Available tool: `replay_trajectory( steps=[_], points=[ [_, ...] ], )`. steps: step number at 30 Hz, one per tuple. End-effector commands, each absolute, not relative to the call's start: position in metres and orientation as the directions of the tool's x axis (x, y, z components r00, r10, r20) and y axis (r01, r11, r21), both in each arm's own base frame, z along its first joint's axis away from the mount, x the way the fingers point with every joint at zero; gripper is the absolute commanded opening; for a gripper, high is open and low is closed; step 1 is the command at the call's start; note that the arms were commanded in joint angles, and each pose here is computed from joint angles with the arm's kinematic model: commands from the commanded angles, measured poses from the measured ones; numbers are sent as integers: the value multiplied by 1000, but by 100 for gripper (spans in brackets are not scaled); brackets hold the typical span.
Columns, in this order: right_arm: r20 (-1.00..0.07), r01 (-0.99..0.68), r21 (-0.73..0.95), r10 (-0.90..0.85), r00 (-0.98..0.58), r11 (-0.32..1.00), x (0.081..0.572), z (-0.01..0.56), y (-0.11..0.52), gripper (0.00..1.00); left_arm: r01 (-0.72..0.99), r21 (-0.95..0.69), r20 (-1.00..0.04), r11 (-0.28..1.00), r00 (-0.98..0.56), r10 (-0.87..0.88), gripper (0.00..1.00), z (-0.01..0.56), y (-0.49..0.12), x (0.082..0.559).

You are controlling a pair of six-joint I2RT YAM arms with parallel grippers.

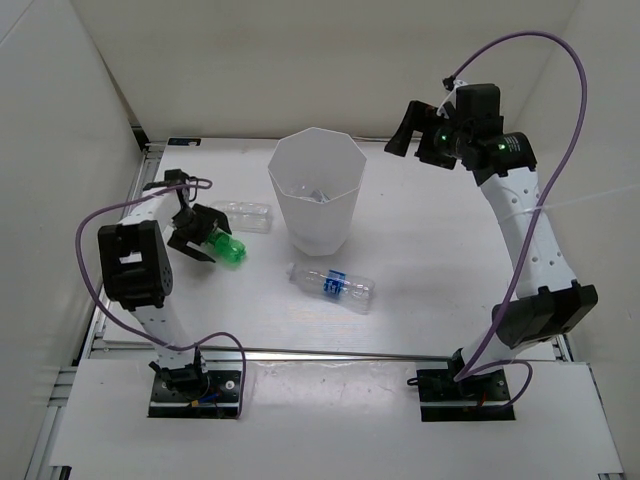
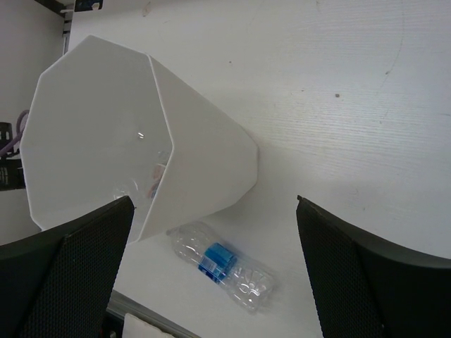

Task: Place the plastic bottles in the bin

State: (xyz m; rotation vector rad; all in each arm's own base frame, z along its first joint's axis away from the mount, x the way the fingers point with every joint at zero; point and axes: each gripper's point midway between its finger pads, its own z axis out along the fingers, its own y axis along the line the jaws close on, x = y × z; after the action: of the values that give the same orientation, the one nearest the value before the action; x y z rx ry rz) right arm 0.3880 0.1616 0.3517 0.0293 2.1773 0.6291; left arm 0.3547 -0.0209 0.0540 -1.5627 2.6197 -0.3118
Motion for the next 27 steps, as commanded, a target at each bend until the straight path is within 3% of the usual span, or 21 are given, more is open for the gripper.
replay_trajectory(
  steps=[1,8,13,16,22,27],
  points=[
    [-754,-232,446,223,-618,865,391,364,166,100,-849,-200,21,488,-502,-865,97,46,-20,356],
    [-746,-236,443,210,-631,865,397,356,169,100,-837,-187,25,514,-528,-849,84,38,-19,359],
    [-746,-236,443,210,-632,865,397,356,169,100,-826,-181,13,533,-544,-839,59,41,-17,357],
    [-739,-240,448,206,-641,861,396,353,170,100,-818,-162,10,552,-560,-828,53,43,-15,350],
    [-730,-246,465,212,-649,850,397,352,174,100,-816,-264,-55,515,-520,-852,52,97,-12,363],
    [-722,-234,478,227,-654,846,398,350,175,100,-737,-471,-221,485,-434,-873,52,202,-7,394]
  ],
)
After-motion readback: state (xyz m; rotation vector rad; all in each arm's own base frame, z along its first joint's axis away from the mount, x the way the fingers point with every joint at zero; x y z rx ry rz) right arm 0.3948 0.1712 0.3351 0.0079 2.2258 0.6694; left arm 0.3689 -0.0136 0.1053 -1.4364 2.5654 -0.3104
